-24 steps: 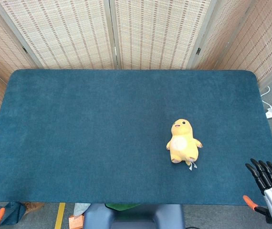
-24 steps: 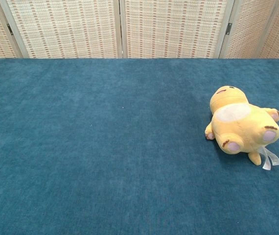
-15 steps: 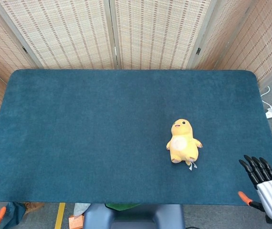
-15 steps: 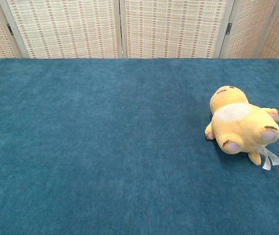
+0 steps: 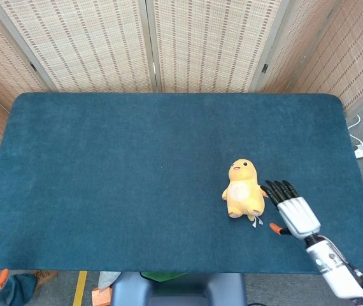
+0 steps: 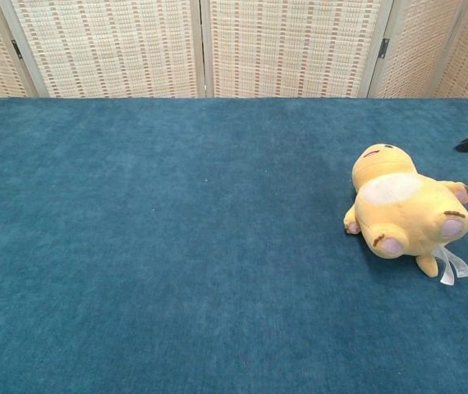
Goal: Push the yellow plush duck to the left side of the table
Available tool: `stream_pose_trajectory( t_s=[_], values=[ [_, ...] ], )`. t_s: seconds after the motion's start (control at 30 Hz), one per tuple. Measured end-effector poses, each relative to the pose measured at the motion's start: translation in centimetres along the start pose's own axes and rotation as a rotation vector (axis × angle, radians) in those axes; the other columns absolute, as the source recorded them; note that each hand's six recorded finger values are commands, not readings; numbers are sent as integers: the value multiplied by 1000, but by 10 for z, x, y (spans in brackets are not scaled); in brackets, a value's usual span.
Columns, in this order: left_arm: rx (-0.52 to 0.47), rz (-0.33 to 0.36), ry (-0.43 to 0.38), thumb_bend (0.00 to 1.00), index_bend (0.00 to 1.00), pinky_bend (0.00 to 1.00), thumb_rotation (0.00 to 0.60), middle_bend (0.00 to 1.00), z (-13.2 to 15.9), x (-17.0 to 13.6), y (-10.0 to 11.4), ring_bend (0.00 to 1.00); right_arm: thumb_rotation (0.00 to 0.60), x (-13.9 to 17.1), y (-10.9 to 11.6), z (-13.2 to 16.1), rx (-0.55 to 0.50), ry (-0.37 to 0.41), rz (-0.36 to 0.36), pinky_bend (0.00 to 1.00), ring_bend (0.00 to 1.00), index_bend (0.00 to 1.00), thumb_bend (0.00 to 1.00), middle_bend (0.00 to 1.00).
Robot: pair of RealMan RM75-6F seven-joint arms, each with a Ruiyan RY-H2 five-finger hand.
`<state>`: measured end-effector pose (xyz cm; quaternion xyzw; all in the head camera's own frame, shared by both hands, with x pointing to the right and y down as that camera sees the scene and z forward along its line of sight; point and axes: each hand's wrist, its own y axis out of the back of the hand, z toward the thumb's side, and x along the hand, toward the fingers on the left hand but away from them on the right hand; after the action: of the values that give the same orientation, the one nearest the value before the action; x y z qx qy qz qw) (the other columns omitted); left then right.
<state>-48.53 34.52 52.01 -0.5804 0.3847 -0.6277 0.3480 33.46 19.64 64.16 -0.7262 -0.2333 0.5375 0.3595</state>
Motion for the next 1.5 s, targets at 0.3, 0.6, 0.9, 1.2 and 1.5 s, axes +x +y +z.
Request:
stream_pose_trajectory(
  t_s=[0.3,0.6,0.9,1.2,1.5],
  values=[
    [-17,-17,33,315,0,202,600,0,-8,7,-1,0,600,-60,-25,25,9,23,45,359,176,158,295,271],
    [-24,-26,31,313,0,202,600,0,-9,8,-2,0,600,-62,-14,49,25,104,-95,986,766,800,670,836],
    [-39,-27,26,312,0,201,600,0,-10,8,0,0,600,-62,6,151,-42,428,-311,962,722,803,649,788],
    [-59,-36,26,313,0,202,600,0,-15,10,1,0,600,-91,-38,249,-8,565,-196,408,194,97,322,181],
    [-62,-42,7,315,0,202,600,0,-13,9,0,0,600,-106,-46,256,4,528,-156,0,0,0,57,0]
  ],
)
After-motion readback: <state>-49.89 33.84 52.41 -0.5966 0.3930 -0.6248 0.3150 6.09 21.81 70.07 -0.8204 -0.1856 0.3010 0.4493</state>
